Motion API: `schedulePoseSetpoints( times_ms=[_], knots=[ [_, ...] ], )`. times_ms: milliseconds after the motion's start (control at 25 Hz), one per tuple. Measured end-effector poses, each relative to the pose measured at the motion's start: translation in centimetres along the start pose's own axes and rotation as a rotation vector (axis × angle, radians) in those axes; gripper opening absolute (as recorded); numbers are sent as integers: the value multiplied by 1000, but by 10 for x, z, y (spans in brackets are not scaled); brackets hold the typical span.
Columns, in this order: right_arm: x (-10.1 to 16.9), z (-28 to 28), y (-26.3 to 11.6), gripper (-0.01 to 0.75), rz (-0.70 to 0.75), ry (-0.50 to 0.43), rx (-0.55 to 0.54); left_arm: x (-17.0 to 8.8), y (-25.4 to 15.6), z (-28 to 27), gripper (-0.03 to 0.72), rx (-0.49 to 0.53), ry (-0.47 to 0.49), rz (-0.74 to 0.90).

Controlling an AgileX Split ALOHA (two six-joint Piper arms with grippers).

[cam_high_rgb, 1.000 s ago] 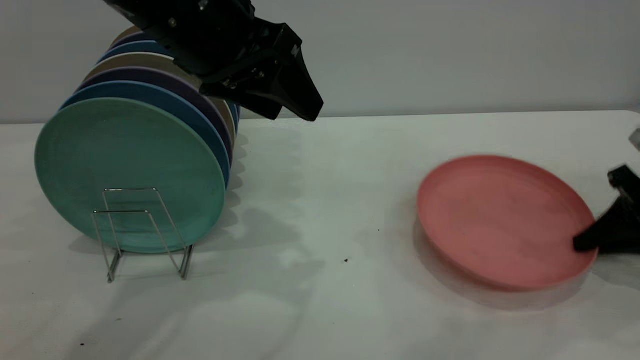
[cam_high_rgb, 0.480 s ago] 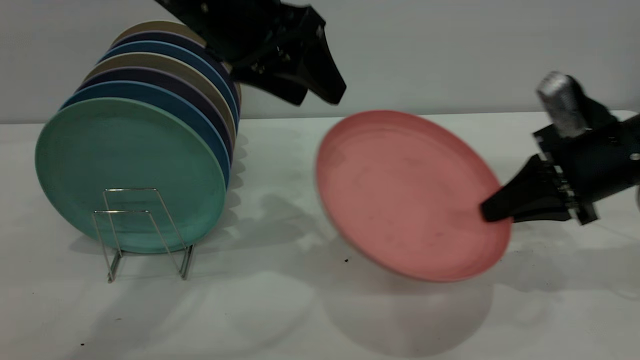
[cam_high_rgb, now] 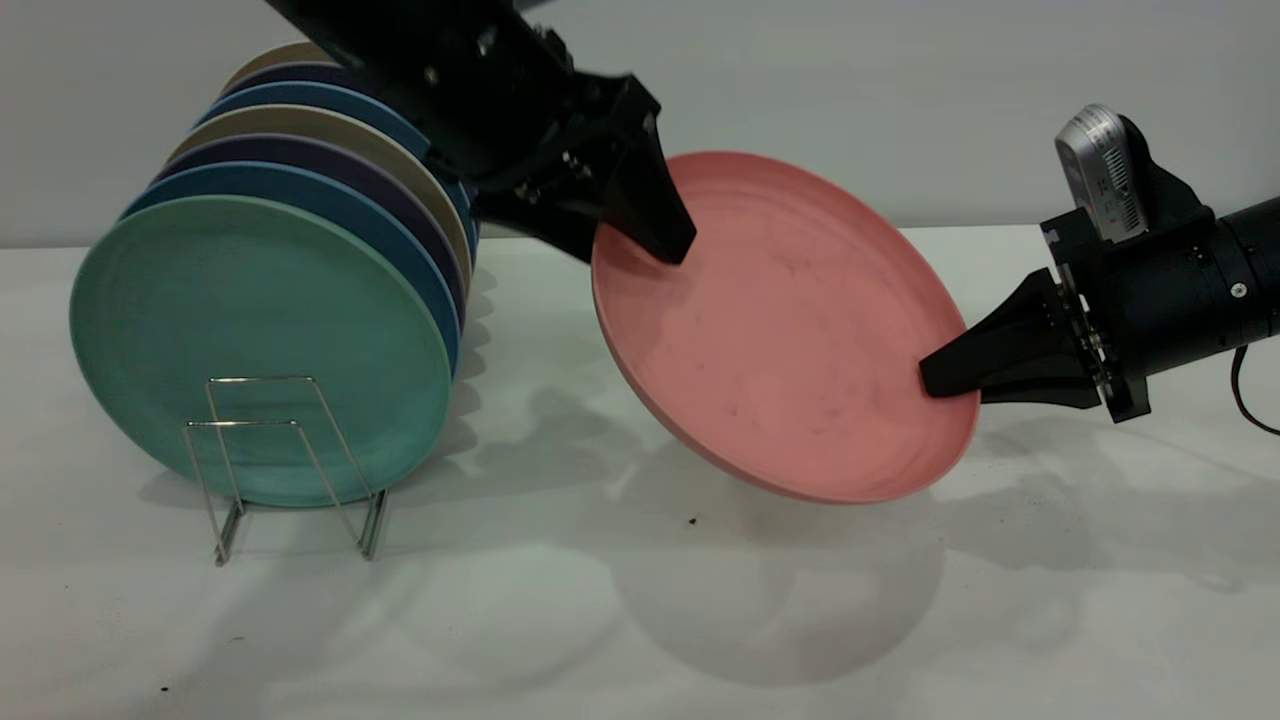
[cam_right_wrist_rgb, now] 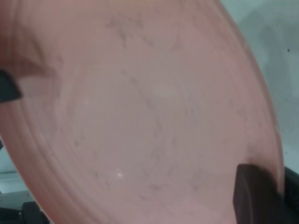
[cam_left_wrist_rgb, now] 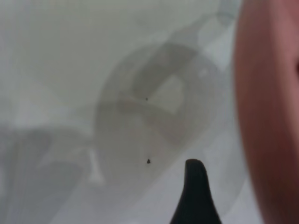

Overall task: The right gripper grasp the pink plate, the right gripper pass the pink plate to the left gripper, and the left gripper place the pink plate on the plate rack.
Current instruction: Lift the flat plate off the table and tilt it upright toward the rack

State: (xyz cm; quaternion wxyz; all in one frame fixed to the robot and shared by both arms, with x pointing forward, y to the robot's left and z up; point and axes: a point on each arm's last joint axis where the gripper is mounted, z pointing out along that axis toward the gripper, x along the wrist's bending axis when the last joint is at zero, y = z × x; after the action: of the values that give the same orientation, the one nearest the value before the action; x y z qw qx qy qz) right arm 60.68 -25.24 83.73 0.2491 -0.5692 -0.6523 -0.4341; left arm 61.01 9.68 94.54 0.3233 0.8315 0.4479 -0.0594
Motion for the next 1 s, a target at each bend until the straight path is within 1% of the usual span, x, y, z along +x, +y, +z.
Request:
schedulePoseSetpoints(
  times_ms=[160, 280, 400, 520, 560, 680, 800, 920, 1000],
  knots=[
    [0, 0, 0, 16, -6, 3, -3, -1, 1, 5, 534, -20, -16, -42],
    [0, 0, 0, 18, -9, 3, -5, -3, 0, 9, 445, -21, -26, -55],
    [0, 0, 1, 22, -28, 3, -6, -2, 0, 10, 296, -22, -24, -59],
    [1, 0, 1, 29, -39, 7, -8, 0, 2, 10, 104, -42, -8, -68],
    [1, 0, 1, 33, -42, 8, -9, 0, 3, 10, 88, -50, -5, -73],
    [1, 0, 1, 43, -41, 8, -15, 0, 3, 10, 88, -53, -3, -74],
    [0, -1, 3, 81, -29, 3, -28, 0, 5, 8, 88, -62, 3, -54],
    [0, -7, 5, 180, -10, 12, -51, -5, 11, -6, 88, -91, 31, 25],
    [1, -18, 8, 278, -2, 25, -77, -10, 16, -19, 88, -112, 64, 88]
  ],
)
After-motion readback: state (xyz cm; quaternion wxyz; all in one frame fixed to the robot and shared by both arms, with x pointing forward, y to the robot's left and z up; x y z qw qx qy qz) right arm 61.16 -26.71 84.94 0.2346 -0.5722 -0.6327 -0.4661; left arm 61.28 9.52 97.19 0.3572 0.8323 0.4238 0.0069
